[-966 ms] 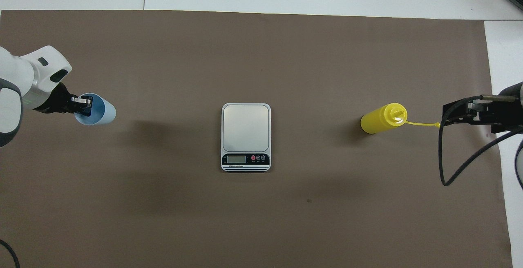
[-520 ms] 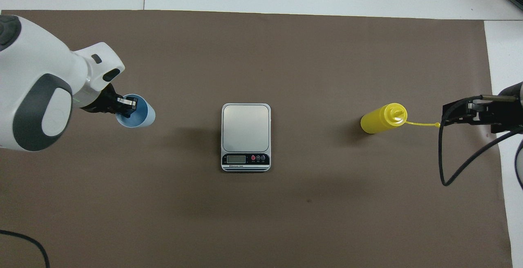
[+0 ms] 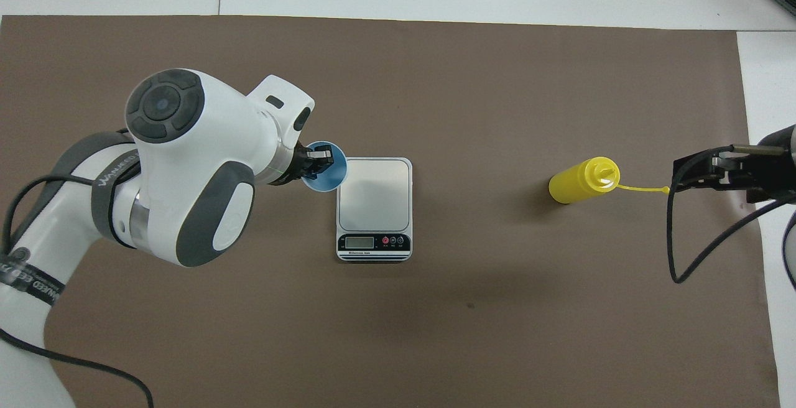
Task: Pour seasoning into cup on scale with both arms
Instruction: 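Carry the blue cup with the left gripper onto the scale, then release the cup on the scale while the right gripper opens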
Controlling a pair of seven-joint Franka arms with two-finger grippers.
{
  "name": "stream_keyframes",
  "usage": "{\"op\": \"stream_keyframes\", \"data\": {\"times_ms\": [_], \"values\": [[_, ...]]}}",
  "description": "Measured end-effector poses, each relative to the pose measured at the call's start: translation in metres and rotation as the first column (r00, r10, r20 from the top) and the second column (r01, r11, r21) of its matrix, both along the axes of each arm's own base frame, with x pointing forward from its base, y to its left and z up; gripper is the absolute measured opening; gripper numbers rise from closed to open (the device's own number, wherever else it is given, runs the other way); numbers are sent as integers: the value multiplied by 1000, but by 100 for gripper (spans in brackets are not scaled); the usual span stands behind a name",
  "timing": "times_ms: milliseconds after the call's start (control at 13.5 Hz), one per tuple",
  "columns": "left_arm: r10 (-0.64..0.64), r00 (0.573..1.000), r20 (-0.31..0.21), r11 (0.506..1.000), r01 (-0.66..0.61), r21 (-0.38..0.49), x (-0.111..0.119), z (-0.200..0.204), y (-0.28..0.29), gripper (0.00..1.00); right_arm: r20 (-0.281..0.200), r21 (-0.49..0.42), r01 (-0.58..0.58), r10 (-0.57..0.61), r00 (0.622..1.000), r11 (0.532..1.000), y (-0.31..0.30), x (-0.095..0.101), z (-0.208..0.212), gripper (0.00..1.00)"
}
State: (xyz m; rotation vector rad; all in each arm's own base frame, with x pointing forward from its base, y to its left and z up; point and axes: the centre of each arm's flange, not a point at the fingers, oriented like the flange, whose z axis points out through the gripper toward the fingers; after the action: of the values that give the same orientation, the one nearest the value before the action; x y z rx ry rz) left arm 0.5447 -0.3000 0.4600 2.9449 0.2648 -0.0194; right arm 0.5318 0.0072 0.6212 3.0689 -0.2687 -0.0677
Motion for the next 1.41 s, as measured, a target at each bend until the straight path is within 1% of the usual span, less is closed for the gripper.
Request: {"op": "stream_keyframes", "data": {"times_ms": [74, 223, 371, 520, 891, 1114, 1263, 1411], "values": [[21, 1000, -15, 1000, -21, 0, -2, -10, -11, 5, -3, 0, -5, 5, 1000, 1000, 0, 0, -1, 100], [42, 999, -30, 999, -42, 1, -4, -36, -32, 5, -7, 0, -10, 10, 1000, 1000, 0, 0, -3, 100], [24, 999, -44, 1000, -23, 13, -7, -60, -48, 5, -17, 3, -42, 42, 999, 999, -2, -1, -7, 100], [7, 999, -48, 1000, -6, 27, -10, -75, -57, 5, -31, 6, -81, 81, 996, 997, -7, -3, -12, 100], [-14, 1000, -27, 998, 16, 62, -8, -82, -56, 5, -51, 14, -153, 154, 987, 988, -15, -11, -18, 100], [-35, 999, 10, 996, 34, 87, -5, -82, -56, 5, -58, 16, -164, 164, 985, 986, -19, -15, -24, 100], [-46, 999, 21, 994, 44, 101, -4, -83, -55, 5, -51, 21, -187, 187, 981, 982, -21, -17, -31, 100], [-51, 998, 26, 993, 48, 104, -4, -85, -56, 5, -20, 61, -241, 243, 970, 969, -34, -20, -41, 100]]}}
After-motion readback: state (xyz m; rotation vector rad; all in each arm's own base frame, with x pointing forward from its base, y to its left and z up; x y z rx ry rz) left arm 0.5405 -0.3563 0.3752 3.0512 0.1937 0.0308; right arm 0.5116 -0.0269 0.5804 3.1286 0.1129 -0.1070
